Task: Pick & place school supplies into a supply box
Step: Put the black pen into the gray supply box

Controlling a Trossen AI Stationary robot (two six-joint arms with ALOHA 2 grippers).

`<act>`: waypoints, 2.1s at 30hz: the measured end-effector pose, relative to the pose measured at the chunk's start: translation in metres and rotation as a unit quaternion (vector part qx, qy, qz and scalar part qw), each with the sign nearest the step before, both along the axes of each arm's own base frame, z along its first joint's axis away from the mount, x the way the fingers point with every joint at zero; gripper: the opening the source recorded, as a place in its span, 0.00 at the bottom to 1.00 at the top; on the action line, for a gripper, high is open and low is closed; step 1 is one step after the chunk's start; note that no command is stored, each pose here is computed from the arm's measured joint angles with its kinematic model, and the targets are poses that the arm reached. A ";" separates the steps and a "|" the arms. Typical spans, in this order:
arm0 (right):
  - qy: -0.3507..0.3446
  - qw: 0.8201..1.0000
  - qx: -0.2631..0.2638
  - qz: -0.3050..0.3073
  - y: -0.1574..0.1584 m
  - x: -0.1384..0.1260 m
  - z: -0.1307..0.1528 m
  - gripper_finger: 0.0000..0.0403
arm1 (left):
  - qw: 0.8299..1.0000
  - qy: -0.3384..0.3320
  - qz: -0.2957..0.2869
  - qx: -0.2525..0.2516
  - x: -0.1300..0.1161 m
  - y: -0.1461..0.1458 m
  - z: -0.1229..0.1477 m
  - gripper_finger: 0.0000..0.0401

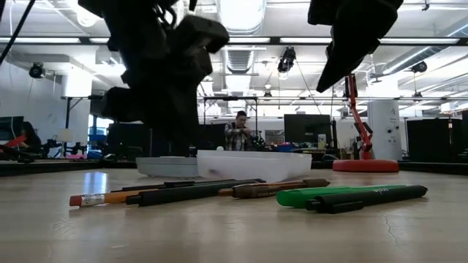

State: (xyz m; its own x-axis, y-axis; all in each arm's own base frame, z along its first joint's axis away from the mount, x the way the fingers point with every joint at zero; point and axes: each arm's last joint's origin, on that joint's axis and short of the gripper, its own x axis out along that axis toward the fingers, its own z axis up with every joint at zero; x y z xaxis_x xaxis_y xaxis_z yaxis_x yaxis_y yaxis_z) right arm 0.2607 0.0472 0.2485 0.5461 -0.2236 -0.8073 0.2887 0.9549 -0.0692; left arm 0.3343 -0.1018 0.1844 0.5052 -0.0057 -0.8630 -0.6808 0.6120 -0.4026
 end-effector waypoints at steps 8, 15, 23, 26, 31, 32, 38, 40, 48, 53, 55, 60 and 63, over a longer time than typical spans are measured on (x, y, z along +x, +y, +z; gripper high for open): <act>0.002 1.000 0.007 -0.011 0.000 -0.001 -0.001 0.61 | 1.000 0.014 0.000 0.012 0.014 -0.019 -0.016 0.20; -0.001 1.000 0.015 -0.024 0.000 -0.001 -0.002 0.61 | 0.993 0.090 0.019 0.077 0.028 -0.031 -0.011 0.15; 0.000 1.000 0.016 -0.025 0.000 -0.001 -0.002 0.61 | 0.994 0.092 0.011 0.065 0.042 -0.037 -0.019 0.15; 0.001 1.000 0.016 -0.025 0.000 -0.001 -0.002 0.61 | 0.993 0.098 0.017 0.064 0.040 -0.037 -0.023 0.15; 0.001 1.000 0.016 -0.025 0.000 -0.001 -0.002 0.61 | 0.993 0.101 0.018 0.064 0.038 -0.036 -0.028 0.15; 0.001 1.000 0.016 -0.025 0.000 -0.001 -0.002 0.61 | 0.993 0.100 0.018 0.064 0.038 -0.036 -0.028 0.15; 0.004 1.000 0.015 -0.025 0.000 -0.002 -0.004 0.61 | 0.993 0.102 0.020 0.063 0.037 -0.033 -0.031 0.15; 0.006 1.000 0.014 -0.025 -0.001 -0.003 -0.006 0.61 | 0.992 0.104 0.019 0.061 0.034 -0.033 -0.034 0.15; 0.016 0.999 0.015 -0.031 -0.001 -0.006 -0.014 0.61 | 0.993 0.112 -0.009 0.046 0.029 -0.031 -0.045 0.05; 0.019 0.999 0.016 -0.032 -0.001 -0.007 -0.016 0.61 | 0.992 0.120 -0.031 0.039 0.031 -0.027 -0.044 0.03; 0.018 0.999 0.016 -0.032 -0.001 -0.007 -0.016 0.61 | 0.992 0.115 -0.034 0.035 0.032 -0.026 -0.039 0.03; 0.005 0.999 -0.006 -0.039 0.000 -0.009 -0.012 0.61 | 0.996 0.084 -0.031 0.030 0.031 -0.018 -0.011 0.02; -0.026 0.997 -0.033 -0.062 0.001 -0.015 -0.002 0.61 | 0.999 0.022 -0.018 0.031 0.030 -0.007 0.023 0.02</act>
